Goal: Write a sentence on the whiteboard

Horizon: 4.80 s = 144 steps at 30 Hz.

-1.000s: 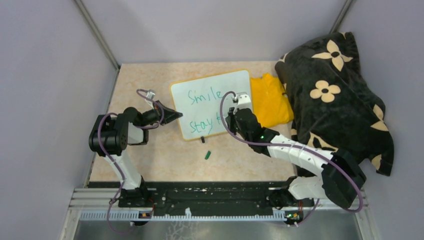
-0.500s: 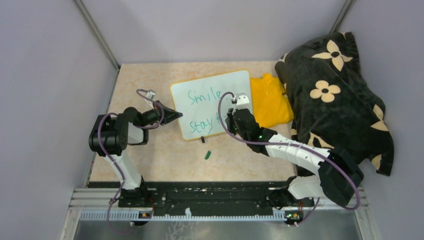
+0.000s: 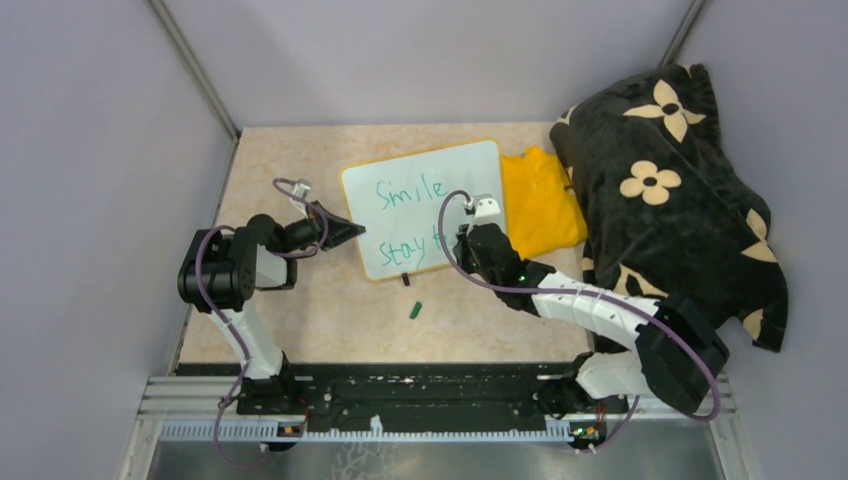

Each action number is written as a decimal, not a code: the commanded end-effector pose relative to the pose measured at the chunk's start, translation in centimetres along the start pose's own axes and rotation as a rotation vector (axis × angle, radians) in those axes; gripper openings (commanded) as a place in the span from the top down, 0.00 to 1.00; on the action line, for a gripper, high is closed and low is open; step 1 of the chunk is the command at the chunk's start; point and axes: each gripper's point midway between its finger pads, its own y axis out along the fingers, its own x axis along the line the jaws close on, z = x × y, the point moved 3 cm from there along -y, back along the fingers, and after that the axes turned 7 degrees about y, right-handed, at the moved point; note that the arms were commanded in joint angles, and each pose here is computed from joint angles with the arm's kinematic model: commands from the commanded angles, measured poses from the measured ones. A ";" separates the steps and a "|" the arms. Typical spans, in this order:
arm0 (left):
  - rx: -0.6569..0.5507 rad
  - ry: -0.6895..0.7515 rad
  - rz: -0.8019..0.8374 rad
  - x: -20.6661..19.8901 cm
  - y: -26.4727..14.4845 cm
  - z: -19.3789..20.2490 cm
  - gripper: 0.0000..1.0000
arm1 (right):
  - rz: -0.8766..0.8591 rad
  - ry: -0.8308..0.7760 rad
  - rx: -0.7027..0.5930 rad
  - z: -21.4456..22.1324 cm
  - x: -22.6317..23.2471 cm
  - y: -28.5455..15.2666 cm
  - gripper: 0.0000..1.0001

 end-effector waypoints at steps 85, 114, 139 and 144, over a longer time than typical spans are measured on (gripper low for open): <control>-0.001 0.107 0.046 -0.3 0.6 0.1 1.00 | 0.043 0.090 -0.128 -5.7 -0.6 0.5 1.00; 0.001 0.105 0.047 -0.2 0.6 0.2 1.00 | 0.110 0.104 -0.115 -4.4 -2.9 -0.2 1.00; 0.002 0.103 0.046 -0.2 0.6 0.2 1.00 | 0.090 0.116 -0.113 -4.2 -3.0 -1.6 1.00; 0.001 0.103 0.046 -0.2 0.6 0.2 1.00 | 0.083 0.123 -0.168 -6.4 -2.6 -2.6 1.00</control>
